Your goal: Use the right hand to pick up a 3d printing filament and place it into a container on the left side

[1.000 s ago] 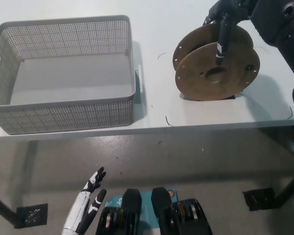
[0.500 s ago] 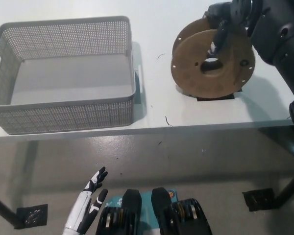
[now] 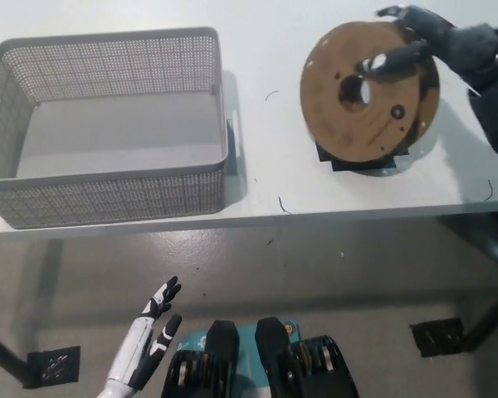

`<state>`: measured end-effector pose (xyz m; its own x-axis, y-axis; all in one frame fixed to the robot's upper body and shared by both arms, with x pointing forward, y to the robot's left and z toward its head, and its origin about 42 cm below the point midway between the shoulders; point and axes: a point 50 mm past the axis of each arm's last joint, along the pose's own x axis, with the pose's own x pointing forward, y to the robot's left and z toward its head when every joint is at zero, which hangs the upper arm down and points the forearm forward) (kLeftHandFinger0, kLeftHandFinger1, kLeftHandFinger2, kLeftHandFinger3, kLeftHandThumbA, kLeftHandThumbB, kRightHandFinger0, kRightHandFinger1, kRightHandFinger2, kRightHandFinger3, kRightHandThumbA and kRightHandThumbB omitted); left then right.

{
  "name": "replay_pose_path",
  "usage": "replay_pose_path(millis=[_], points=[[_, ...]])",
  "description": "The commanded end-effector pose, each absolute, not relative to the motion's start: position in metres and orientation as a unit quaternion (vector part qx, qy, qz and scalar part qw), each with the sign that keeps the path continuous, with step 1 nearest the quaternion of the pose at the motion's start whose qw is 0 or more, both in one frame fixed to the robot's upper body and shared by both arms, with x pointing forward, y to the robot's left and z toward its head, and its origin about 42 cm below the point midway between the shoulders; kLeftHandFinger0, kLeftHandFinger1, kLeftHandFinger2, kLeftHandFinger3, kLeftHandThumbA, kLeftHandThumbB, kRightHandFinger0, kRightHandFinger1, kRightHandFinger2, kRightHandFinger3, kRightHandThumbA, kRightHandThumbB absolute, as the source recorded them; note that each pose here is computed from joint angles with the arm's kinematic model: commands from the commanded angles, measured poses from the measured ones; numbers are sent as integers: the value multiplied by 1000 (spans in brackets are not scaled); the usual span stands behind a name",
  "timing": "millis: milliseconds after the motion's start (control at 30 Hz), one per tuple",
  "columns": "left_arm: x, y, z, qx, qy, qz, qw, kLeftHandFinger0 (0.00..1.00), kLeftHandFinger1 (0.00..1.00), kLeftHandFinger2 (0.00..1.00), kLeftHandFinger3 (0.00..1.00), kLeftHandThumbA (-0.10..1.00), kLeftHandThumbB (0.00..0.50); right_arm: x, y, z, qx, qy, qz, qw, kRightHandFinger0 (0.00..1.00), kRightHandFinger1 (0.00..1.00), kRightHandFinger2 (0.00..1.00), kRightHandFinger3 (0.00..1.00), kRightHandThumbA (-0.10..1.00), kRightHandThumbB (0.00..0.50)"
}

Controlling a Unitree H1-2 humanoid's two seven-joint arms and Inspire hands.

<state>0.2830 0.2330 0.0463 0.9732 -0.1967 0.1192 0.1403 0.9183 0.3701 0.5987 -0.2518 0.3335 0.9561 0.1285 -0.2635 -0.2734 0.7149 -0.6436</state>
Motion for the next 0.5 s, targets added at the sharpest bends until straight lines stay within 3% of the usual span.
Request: replay_pose_path(millis=[0, 33, 133, 167, 200, 233, 267, 400, 467], points=[[287, 234, 56, 188, -111, -89, 972, 1000, 1000, 1000, 1000, 1000, 411, 590, -271, 296, -178, 144, 77, 970, 258, 714, 1000, 1000, -100, 166], [287, 234, 55, 189, -111, -88, 972, 1000, 1000, 1000, 1000, 1000, 409, 588, -276, 292, -104, 142, 63, 982, 315, 760, 1000, 1000, -100, 172], [287, 234, 56, 192, -112, -88, 971, 1000, 1000, 1000, 1000, 1000, 402, 585, -283, 283, 76, 138, 44, 987, 93, 538, 994, 1000, -100, 188], [288, 234, 56, 189, -111, -88, 972, 1000, 1000, 1000, 1000, 1000, 402, 584, -285, 280, 133, 132, 44, 981, 29, 456, 898, 1000, -100, 173], [287, 233, 55, 188, -111, -88, 972, 1000, 1000, 1000, 1000, 1000, 402, 583, -285, 280, 154, 129, 46, 978, 4, 440, 896, 1000, -100, 164], [287, 233, 55, 189, -111, -88, 972, 1000, 1000, 1000, 1000, 1000, 401, 582, -286, 276, 196, 127, 43, 971, 2, 405, 821, 1000, -100, 178], [286, 233, 55, 192, -111, -88, 971, 1000, 1000, 1000, 1000, 1000, 393, 581, -287, 273, 232, 128, 39, 963, 0, 347, 800, 1000, -100, 148], [285, 232, 54, 193, -110, -86, 971, 1000, 1000, 1000, 1000, 1000, 379, 577, -287, 260, 324, 121, 34, 938, 0, 140, 632, 1000, -100, 134], [285, 232, 54, 193, -110, -87, 971, 1000, 1000, 1000, 1000, 1000, 373, 576, -286, 256, 343, 116, 35, 932, 0, 99, 609, 1000, -100, 122]])
